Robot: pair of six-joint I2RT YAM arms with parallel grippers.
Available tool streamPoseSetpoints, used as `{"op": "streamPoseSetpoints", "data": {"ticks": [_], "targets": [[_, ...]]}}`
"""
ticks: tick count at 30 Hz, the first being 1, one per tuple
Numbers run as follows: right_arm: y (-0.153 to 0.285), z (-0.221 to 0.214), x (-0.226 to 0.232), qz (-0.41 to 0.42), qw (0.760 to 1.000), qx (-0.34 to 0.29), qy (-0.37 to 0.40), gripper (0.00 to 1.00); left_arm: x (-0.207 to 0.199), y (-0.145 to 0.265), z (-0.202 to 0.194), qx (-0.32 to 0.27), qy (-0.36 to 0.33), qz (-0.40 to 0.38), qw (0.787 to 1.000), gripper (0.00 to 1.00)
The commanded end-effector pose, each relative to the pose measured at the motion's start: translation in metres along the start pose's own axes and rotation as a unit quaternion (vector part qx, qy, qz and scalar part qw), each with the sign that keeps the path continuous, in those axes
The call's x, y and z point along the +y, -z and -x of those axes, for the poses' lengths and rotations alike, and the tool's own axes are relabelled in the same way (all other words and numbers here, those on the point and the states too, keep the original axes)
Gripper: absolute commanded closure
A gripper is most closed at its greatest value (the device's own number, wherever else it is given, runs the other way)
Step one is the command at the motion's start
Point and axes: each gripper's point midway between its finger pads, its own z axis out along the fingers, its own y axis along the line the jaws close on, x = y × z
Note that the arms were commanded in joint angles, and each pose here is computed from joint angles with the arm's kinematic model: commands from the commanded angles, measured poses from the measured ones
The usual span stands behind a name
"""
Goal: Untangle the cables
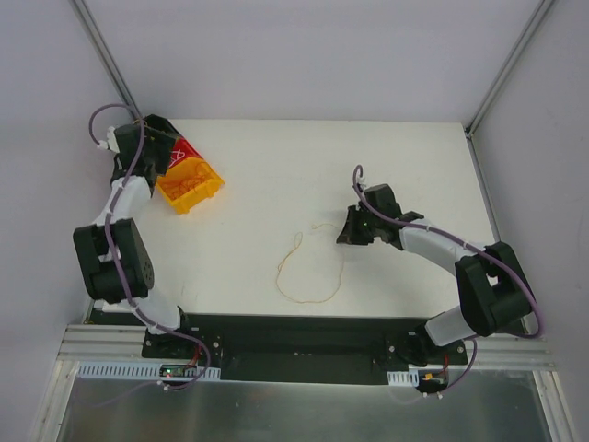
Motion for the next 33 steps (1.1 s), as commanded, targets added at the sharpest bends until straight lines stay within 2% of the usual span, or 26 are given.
{"op": "streamPoseSetpoints", "data": {"ticks": [1, 4, 7, 10, 16, 20, 23, 24, 27, 29, 31, 33], "targets": [[0.01, 0.036, 0.039, 0.024, 0.999, -0.042, 0.023, 1.0, -0.036, 0.083, -0.079, 0.08, -0.049, -0.1, 0.991, 0.33], [0.032, 0.078, 0.069, 0.039, 0.995, -0.085, 0.032, 1.0, -0.025, 0.127, -0.135, 0.13, -0.099, -0.133, 0.978, 0.33], [0.052, 0.114, 0.101, 0.058, 0.99, -0.119, 0.054, 1.0, -0.007, 0.172, -0.172, 0.187, -0.132, -0.171, 0.958, 0.28], [0.049, 0.124, 0.127, 0.059, 0.989, -0.112, 0.079, 1.0, 0.008, 0.212, -0.183, 0.208, -0.188, -0.212, 0.936, 0.19], [-0.005, 0.071, 0.174, 0.092, 0.991, -0.033, 0.092, 0.94, 0.039, 0.262, -0.203, 0.264, -0.25, -0.245, 0.899, 0.18], [-0.026, 0.028, 0.186, 0.109, 0.989, 0.022, 0.094, 0.89, 0.044, 0.269, -0.213, 0.305, -0.258, -0.247, 0.883, 0.15], [-0.023, 0.017, 0.185, 0.131, 0.986, 0.041, 0.097, 0.65, 0.053, 0.26, -0.214, 0.308, -0.268, -0.212, 0.888, 0.02], [-0.017, 0.019, 0.182, 0.139, 0.985, 0.043, 0.095, 0.56, 0.058, 0.255, -0.214, 0.307, -0.272, -0.192, 0.891, 0.01], [0.007, 0.032, 0.162, 0.15, 0.985, 0.024, 0.078, 0.4, 0.071, 0.248, -0.231, 0.328, -0.307, -0.139, 0.883, 0.01], [0.025, 0.039, 0.143, 0.142, 0.987, 0.0, 0.073, 0.33, 0.078, 0.245, -0.245, 0.337, -0.351, -0.121, 0.865, 0.01], [0.039, 0.041, 0.122, 0.129, 0.989, -0.017, 0.064, 0.31, 0.082, 0.245, -0.257, 0.338, -0.406, -0.106, 0.842, 0.01], [0.047, 0.036, 0.101, 0.116, 0.991, -0.024, 0.054, 0.31, 0.081, 0.247, -0.267, 0.329, -0.478, -0.108, 0.807, 0.01]]}}
